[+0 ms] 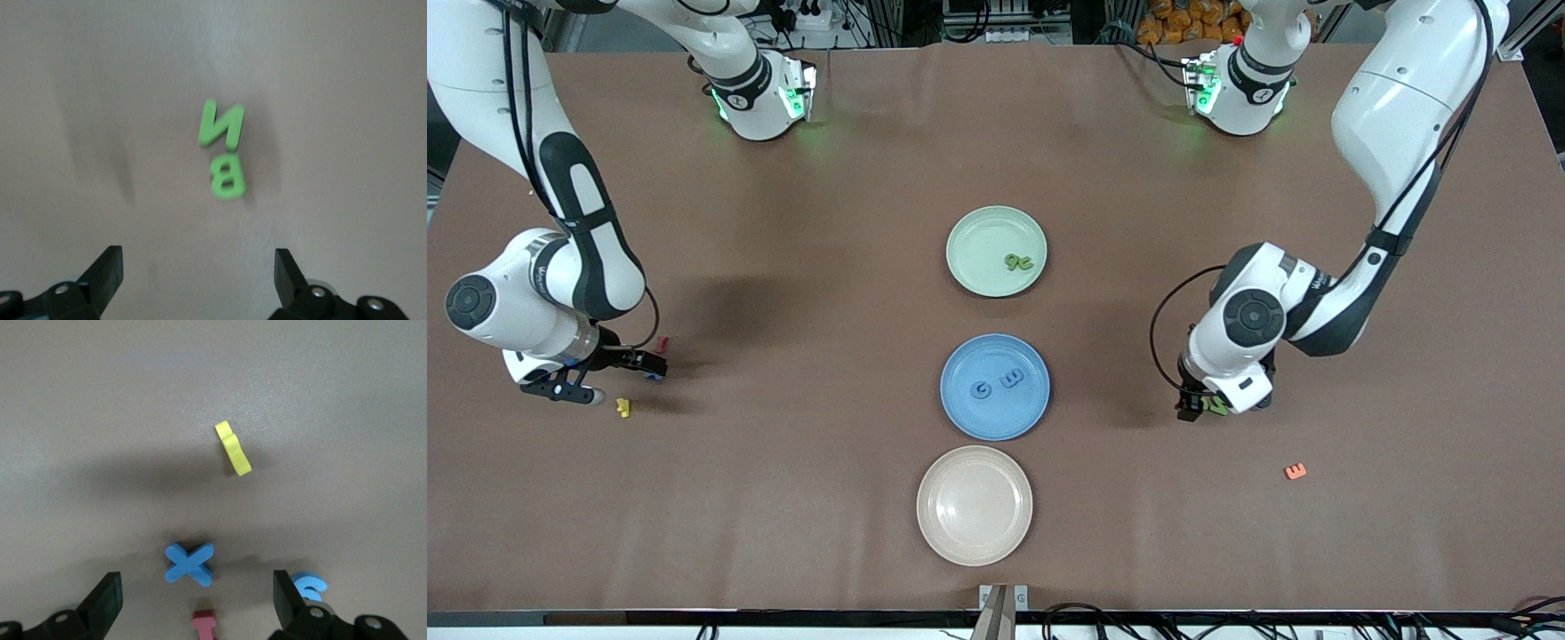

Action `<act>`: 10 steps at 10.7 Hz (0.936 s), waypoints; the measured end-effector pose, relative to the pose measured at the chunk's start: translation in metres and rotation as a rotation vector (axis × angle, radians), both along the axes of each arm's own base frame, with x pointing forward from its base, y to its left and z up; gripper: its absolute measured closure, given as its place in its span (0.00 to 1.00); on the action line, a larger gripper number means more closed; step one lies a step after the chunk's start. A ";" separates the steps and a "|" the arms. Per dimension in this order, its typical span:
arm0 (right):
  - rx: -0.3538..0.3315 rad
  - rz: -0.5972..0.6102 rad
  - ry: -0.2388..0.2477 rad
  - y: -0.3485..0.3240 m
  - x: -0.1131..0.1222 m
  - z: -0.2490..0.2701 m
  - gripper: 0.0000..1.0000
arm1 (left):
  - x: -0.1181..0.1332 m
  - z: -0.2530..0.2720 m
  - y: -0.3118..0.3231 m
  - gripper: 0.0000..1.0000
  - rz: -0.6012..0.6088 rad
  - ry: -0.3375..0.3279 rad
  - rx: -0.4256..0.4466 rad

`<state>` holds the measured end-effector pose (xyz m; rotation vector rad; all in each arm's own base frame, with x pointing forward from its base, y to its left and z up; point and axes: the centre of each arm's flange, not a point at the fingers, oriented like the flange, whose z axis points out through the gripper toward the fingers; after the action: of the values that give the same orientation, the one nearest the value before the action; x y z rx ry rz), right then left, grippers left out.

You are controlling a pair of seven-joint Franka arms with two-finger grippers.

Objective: Sort letters by color into matching plates
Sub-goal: 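Reach the right gripper to blue X while the left gripper reaches green B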

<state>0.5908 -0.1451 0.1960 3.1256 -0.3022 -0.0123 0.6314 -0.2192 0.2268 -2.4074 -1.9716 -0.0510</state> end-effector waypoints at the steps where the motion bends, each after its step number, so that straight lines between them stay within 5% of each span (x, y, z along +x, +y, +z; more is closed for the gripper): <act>1: 0.000 -0.008 -0.009 0.000 -0.001 -0.004 0.00 | 0.007 -0.005 0.014 0.00 0.038 0.001 0.008; 5: -0.006 -0.013 -0.023 0.003 -0.005 -0.020 0.00 | 0.029 -0.014 0.038 0.00 0.183 0.000 -0.010; 10: -0.001 -0.014 -0.008 0.006 -0.014 -0.030 0.06 | 0.028 -0.050 0.045 0.00 0.190 0.046 -0.008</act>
<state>0.5768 -0.1387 0.1663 3.1229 -0.3241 0.0005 0.6590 -0.1747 0.1765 -2.1922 -2.1713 0.0167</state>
